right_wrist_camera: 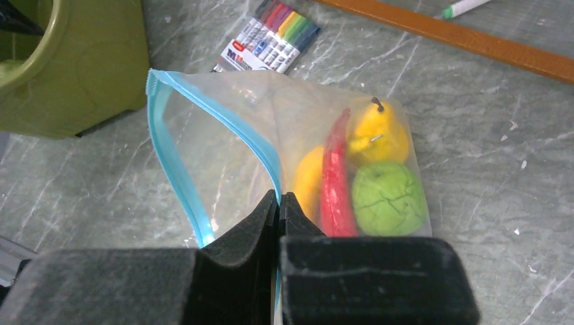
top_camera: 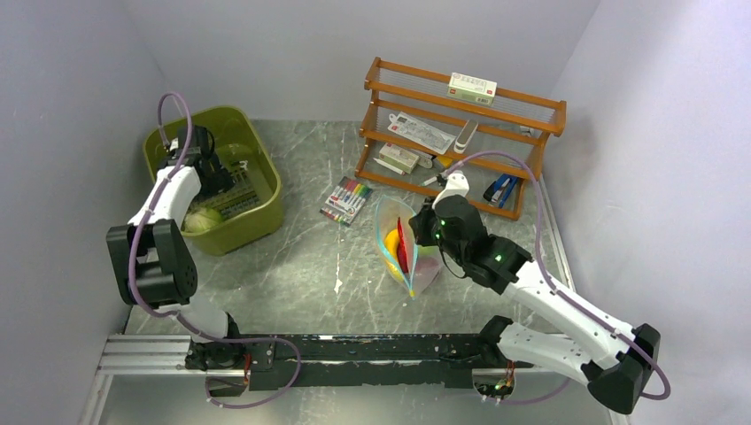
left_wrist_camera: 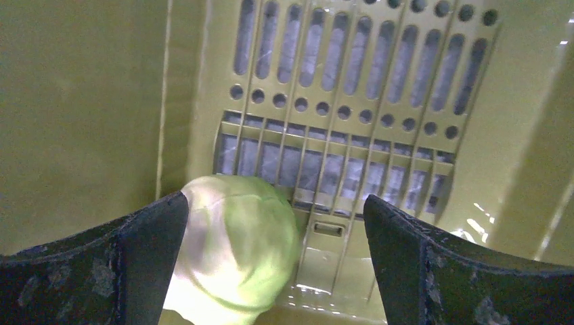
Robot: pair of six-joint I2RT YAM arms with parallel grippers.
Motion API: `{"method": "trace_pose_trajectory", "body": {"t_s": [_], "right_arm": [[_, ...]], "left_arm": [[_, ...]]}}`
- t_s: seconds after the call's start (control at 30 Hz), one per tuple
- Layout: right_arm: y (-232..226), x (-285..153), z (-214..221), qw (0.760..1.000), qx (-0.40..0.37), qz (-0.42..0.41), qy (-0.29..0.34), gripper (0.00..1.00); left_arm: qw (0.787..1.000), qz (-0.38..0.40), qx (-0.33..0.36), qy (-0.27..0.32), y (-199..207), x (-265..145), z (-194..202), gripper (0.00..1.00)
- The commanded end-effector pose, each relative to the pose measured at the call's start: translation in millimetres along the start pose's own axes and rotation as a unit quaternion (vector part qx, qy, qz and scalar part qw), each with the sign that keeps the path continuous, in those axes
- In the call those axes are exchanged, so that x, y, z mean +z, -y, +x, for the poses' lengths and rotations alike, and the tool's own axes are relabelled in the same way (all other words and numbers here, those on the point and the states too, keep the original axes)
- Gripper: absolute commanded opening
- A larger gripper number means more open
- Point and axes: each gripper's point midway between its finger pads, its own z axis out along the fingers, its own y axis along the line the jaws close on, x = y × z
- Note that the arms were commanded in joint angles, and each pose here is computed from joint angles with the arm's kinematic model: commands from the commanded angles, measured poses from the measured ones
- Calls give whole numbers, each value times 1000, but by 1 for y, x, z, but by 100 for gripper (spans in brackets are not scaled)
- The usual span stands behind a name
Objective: Place the food in the zip-top bag and seal the zipper
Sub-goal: Pick up the fake vegetable from the bin.
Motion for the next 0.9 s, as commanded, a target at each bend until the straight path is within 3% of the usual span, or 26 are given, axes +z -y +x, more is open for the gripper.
{"method": "trace_pose_trajectory", "body": {"t_s": [0.0, 0.1, 0.33, 0.57, 0.87], "right_arm": [[3, -1, -2, 1000, -19, 15, -14, 0], [2, 2, 1, 999, -35, 16, -31, 0], [-5, 14, 6, 996, -68, 10, -54, 0], [-16, 20, -5, 996, -70, -4, -48, 0], [-16, 17, -10, 997, -67, -4, -38, 0]], "left_arm": [[999, -44, -11, -13, -22, 6, -3, 100], [996, -60, -19, -55, -34, 15, 13, 100], [992, -85, -11, -92, -41, 22, 28, 99], [994, -79, -17, -72, -41, -6, 2, 99], [989, -85, -14, -122, -51, -17, 37, 99]]}}
